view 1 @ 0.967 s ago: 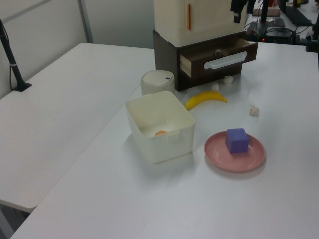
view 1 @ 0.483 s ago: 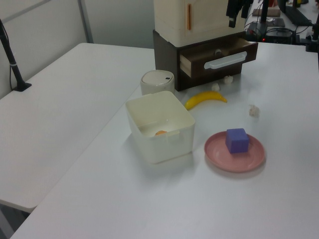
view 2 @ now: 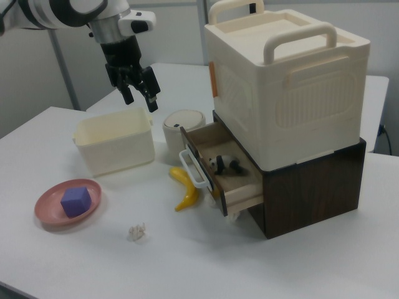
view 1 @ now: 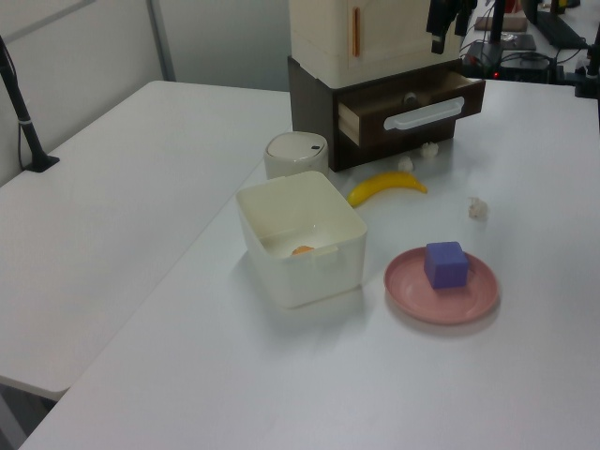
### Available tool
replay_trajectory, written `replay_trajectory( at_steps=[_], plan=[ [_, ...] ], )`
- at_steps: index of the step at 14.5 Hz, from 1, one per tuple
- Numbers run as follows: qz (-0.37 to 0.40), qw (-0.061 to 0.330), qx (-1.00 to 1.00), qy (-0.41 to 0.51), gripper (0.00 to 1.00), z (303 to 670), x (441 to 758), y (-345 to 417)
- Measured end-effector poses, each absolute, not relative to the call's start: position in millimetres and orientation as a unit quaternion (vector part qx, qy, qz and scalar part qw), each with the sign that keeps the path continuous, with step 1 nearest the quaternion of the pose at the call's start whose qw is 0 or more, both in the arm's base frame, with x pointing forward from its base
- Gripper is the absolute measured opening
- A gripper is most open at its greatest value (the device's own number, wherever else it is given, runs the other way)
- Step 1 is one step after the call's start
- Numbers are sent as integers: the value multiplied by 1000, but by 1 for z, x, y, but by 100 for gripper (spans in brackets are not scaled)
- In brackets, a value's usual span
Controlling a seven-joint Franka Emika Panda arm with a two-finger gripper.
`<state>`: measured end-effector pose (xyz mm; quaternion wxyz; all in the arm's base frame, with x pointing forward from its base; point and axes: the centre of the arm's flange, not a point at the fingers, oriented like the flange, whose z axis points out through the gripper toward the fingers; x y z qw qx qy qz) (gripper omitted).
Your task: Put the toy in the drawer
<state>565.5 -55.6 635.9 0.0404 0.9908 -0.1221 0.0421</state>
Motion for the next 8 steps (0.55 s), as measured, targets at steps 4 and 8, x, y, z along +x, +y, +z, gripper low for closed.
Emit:
replay_trajectory(
  at_steps=[4,8],
  plan=[
    [43,11,989,-141,100,637,564,-70],
    [43,8,990,-137,100,637,564,-67]
  ],
)
